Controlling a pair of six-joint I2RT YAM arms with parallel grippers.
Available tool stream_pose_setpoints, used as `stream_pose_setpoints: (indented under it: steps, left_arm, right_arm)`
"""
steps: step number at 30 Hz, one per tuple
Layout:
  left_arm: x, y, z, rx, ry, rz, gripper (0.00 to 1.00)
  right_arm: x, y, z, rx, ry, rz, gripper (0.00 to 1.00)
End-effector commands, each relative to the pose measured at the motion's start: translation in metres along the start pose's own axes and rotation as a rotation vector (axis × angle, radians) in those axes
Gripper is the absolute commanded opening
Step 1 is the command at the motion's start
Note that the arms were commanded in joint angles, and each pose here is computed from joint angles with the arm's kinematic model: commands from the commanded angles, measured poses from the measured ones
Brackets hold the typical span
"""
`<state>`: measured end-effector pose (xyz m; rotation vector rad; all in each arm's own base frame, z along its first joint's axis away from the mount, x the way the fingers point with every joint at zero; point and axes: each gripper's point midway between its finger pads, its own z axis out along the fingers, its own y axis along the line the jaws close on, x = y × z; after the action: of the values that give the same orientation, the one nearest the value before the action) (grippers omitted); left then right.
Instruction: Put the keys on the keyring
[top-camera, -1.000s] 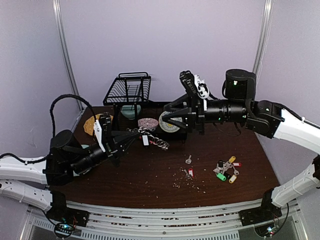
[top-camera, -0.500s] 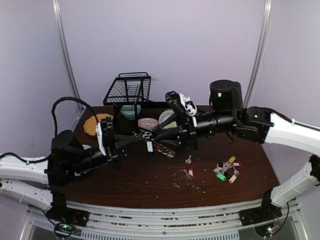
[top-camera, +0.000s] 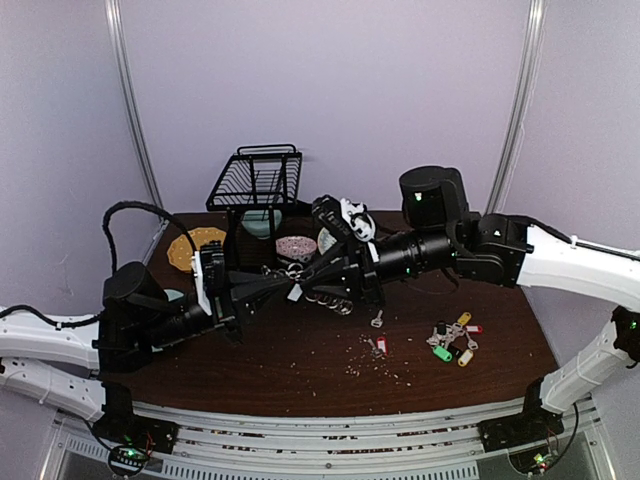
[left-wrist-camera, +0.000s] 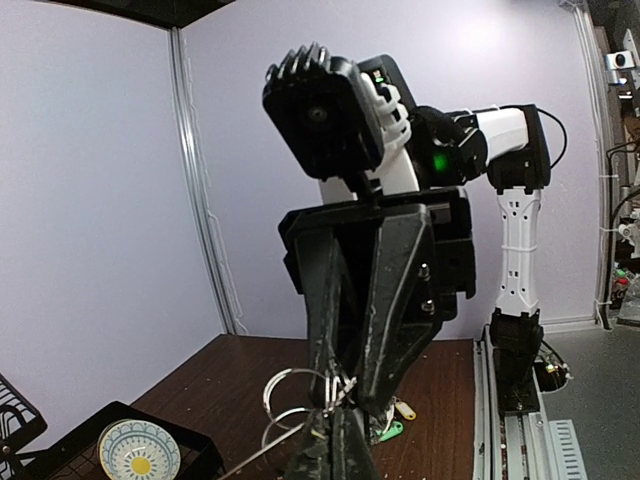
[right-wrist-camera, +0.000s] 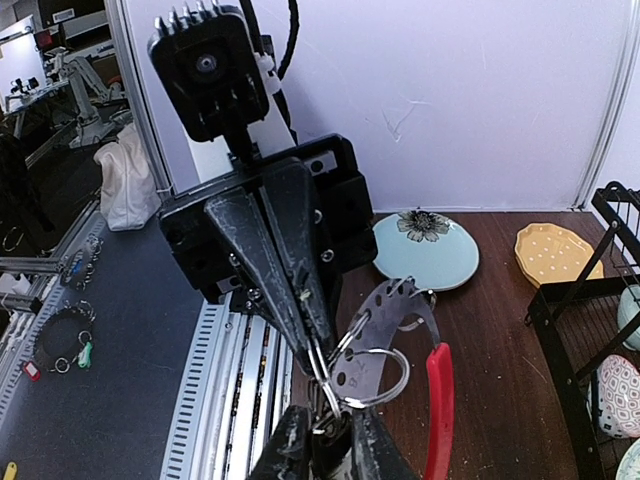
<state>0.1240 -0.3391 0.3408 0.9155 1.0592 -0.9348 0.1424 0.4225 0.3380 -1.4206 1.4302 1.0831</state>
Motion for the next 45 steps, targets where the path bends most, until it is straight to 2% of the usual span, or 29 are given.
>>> stream_pose_setpoints:
  steps: [1,10,20,25,32,37,45]
  left_arm:
    - [-0.026,-0.011,0.002,0.064,-0.109,0.056,0.0]
    - [-0.032,-0.013,0.015,0.089,-0.118,0.065,0.0]
    - [-0.033,-0.014,0.022,0.11,-0.131,0.017,0.0]
    - [-0.032,-0.009,0.024,0.099,-0.117,0.022,0.0]
    - [-0.032,-0.007,0.023,0.091,-0.12,0.016,0.0]
    - [-0.028,-0.007,0.023,0.087,-0.111,0.015,0.0]
    - [-0.032,-0.005,0.024,0.08,-0.114,0.021,0.0]
  right_arm:
    - [-0.001,-0.011,-0.009,0.077,0.005,0.019,0.16]
    - [0.011,-0.01,-0.024,0.098,0.031,0.061,0.34]
    - [0.02,0.001,-0.045,0.112,0.037,0.07,0.45]
    - [0.01,0.003,-0.057,0.139,-0.034,0.063,0.48]
    - [-0.005,-0.01,-0.064,0.225,-0.091,0.051,0.49]
    - [-0.023,-0.008,-0.059,0.184,-0.145,0.032,0.49]
    - [-0.043,0.004,-0.048,0.073,-0.176,-0.045,0.31]
